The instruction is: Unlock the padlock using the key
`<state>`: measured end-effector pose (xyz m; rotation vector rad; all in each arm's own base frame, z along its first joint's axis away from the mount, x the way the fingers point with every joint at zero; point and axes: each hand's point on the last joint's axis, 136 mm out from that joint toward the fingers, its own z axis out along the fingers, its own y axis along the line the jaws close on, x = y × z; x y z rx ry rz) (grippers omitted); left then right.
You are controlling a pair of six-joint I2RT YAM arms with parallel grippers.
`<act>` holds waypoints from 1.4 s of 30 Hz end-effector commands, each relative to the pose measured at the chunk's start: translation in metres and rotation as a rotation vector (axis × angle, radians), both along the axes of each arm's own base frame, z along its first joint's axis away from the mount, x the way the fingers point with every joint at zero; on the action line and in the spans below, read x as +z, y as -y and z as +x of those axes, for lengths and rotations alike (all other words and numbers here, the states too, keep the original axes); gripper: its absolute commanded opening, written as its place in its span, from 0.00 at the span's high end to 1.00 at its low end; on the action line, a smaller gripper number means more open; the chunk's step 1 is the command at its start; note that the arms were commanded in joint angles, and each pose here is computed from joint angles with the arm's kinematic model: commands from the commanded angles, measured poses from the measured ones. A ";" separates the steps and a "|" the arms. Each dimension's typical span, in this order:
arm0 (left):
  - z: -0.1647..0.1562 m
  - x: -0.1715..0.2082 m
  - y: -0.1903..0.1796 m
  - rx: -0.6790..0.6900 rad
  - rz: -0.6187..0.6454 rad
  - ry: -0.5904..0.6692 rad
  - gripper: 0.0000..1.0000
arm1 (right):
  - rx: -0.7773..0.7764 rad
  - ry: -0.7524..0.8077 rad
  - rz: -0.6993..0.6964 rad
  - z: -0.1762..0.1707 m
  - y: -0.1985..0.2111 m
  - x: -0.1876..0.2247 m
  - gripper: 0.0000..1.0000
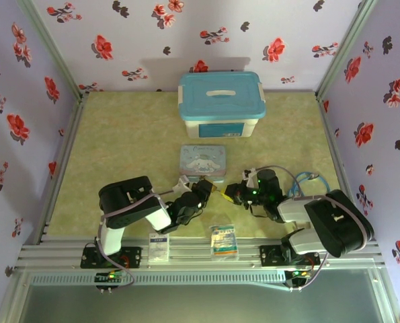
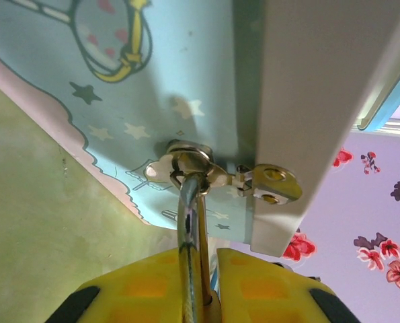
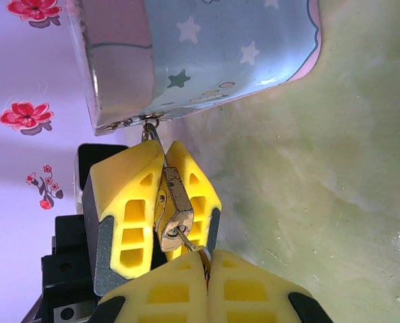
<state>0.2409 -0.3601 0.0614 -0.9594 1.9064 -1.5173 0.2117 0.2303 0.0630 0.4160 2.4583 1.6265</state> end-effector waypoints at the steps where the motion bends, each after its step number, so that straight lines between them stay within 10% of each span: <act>1: -0.007 0.024 0.020 -0.079 -0.083 0.028 1.00 | -0.002 0.109 0.017 0.015 -0.005 0.023 1.00; 42: 0.002 0.037 0.029 -0.052 -0.125 0.042 1.00 | -0.189 0.134 -0.091 0.016 0.001 0.012 1.00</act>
